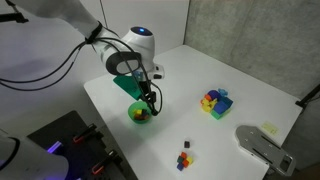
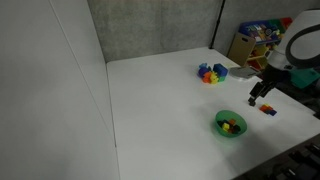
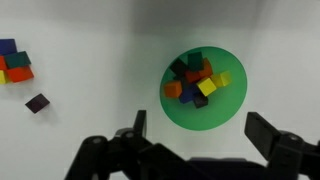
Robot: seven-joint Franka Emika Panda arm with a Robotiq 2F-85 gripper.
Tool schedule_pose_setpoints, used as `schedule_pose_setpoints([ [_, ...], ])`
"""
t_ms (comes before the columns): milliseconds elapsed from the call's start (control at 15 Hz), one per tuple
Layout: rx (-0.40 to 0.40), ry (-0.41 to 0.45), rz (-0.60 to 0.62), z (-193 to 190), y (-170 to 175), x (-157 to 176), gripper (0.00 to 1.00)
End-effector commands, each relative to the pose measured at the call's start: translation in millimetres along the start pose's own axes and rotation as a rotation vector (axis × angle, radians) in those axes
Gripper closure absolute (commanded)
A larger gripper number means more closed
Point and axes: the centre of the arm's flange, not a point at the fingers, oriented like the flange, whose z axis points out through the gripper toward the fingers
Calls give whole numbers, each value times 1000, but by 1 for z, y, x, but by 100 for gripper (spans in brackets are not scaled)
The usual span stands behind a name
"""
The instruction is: Put the small orange block in the green bowl
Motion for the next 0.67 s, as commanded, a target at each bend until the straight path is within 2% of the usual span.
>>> schedule_pose_setpoints([
  [0,-21,11,-30,-48,17,-8,0],
  [133,-51,24,-141,-71,25,-10,0],
  [400,-185,98,-301,-115,27,-18,0],
  [467,-204,114,-310,-124,25,-20,0],
  [600,-179,114,-252,-140,19,-25,0],
])
